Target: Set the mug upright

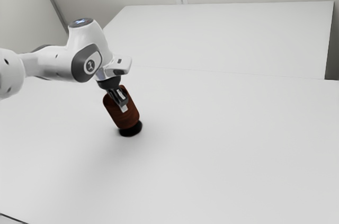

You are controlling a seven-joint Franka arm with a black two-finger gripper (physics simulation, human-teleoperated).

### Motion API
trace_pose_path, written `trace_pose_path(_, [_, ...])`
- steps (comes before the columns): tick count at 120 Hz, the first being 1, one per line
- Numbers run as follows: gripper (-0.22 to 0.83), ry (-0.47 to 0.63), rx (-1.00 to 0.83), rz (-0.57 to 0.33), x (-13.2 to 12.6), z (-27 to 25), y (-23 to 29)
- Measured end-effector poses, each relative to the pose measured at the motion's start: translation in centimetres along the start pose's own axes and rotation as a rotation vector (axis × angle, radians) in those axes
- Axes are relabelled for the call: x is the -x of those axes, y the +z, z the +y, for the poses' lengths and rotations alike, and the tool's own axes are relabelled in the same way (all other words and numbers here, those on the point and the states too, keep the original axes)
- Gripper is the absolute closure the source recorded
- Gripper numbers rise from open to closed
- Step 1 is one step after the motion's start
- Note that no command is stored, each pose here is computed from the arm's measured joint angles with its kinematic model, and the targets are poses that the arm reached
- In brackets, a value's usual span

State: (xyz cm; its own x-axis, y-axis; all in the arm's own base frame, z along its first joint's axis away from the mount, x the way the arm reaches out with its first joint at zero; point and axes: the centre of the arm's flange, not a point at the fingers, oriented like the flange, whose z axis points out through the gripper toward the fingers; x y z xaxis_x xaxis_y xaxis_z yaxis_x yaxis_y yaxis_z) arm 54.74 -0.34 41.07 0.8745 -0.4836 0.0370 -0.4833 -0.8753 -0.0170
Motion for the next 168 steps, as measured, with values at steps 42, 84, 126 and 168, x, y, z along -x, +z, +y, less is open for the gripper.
trace_pose_path(42, [0.79, -0.019, 0.029, -0.065, -2.1, 4.4, 1.3])
trace_pose_path(84, [0.79, -0.108, 0.036, -0.097, -2.3, 2.8, 2.8])
trace_pose_path(126, [0.3, -0.127, 0.042, -0.089, -2.6, 3.5, 1.9])
trace_pose_path(168, [0.08, -0.131, 0.02, -0.015, -3.9, 3.3, -5.4])
